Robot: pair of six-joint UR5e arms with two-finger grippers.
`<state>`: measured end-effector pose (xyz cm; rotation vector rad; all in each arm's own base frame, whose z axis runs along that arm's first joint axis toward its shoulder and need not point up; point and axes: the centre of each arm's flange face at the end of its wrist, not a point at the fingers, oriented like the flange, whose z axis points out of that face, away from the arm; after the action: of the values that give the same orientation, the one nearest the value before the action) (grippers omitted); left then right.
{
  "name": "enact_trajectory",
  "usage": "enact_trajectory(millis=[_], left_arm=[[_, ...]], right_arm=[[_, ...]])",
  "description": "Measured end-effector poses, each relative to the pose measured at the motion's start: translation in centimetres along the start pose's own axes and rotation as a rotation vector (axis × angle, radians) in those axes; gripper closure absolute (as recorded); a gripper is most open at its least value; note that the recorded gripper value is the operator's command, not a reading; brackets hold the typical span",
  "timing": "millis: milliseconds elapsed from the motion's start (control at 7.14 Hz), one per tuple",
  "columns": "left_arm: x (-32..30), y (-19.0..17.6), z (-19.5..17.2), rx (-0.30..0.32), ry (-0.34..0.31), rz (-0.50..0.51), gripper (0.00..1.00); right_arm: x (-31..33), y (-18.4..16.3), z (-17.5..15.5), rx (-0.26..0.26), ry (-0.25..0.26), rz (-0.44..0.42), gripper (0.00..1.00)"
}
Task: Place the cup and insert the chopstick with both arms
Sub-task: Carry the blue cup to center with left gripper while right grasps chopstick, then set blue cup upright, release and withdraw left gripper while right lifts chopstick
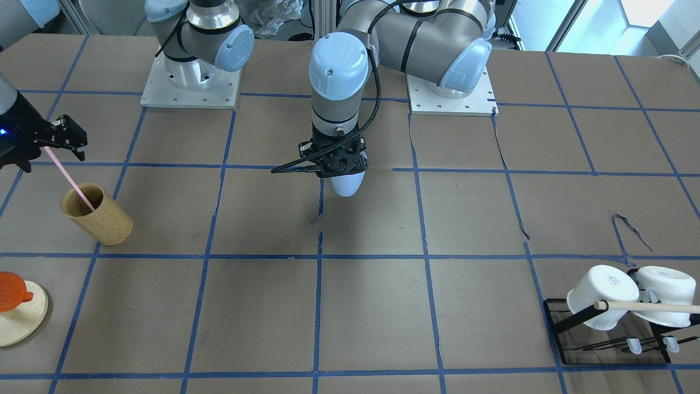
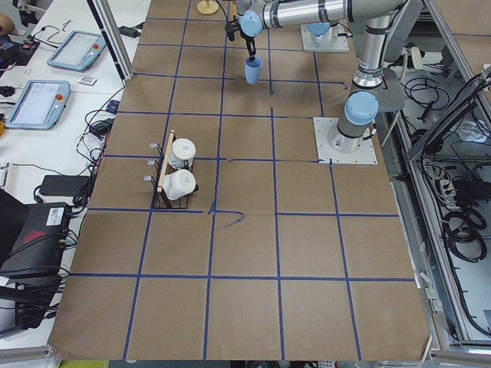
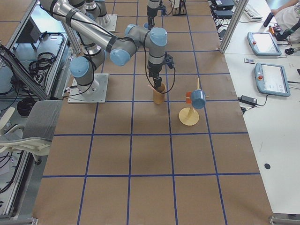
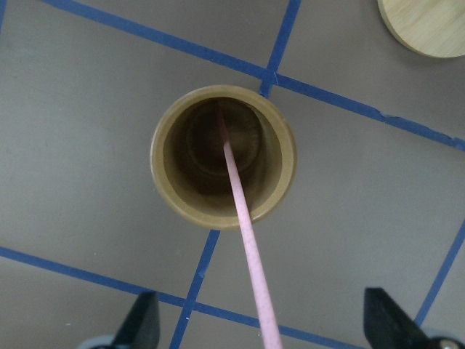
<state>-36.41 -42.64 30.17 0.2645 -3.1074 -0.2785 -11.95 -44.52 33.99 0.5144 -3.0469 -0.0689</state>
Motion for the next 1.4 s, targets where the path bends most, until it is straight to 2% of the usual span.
enact_trajectory(millis=[280, 420, 700, 840, 980, 1120, 1260, 1400], left_arm=[[2.8, 2.8, 1.7, -0.042, 0.016, 0.060, 1.00], [3.2, 3.2, 2.2, -0.050, 0.013, 0.074, 1.00], [3.5, 2.8, 3.7, -0.063, -0.003, 0.081, 1.00], [3.7, 2.5, 4.2, -0.059, -0.003, 0.082, 0.29], [3.9, 2.1, 4.6, -0.055, -0.003, 0.083, 0.00], [4.0, 1.9, 4.5, -0.047, 0.000, 0.083, 0.00], [4.0, 1.8, 3.9, -0.034, 0.010, 0.083, 0.00], [3.9, 1.2, 2.8, -0.007, 0.025, 0.087, 0.00]], right_arm=[[0.0, 1.1, 1.5, -0.001, -0.002, 0.002, 0.32], [-0.1, 1.4, 1.4, 0.002, 0.002, 0.003, 0.45], [-0.2, 1.5, 1.1, 0.006, 0.008, 0.002, 0.63], [-0.1, 1.6, 1.0, 0.005, 0.010, 0.002, 0.71], [0.0, 1.5, 0.9, 0.004, 0.015, 0.002, 0.84], [0.0, 1.6, 0.7, -0.003, 0.009, 0.003, 0.93], [-0.1, 1.6, 0.6, -0.018, -0.007, 0.003, 0.93], [0.1, 1.6, 0.1, -0.024, -0.013, 0.003, 0.98]])
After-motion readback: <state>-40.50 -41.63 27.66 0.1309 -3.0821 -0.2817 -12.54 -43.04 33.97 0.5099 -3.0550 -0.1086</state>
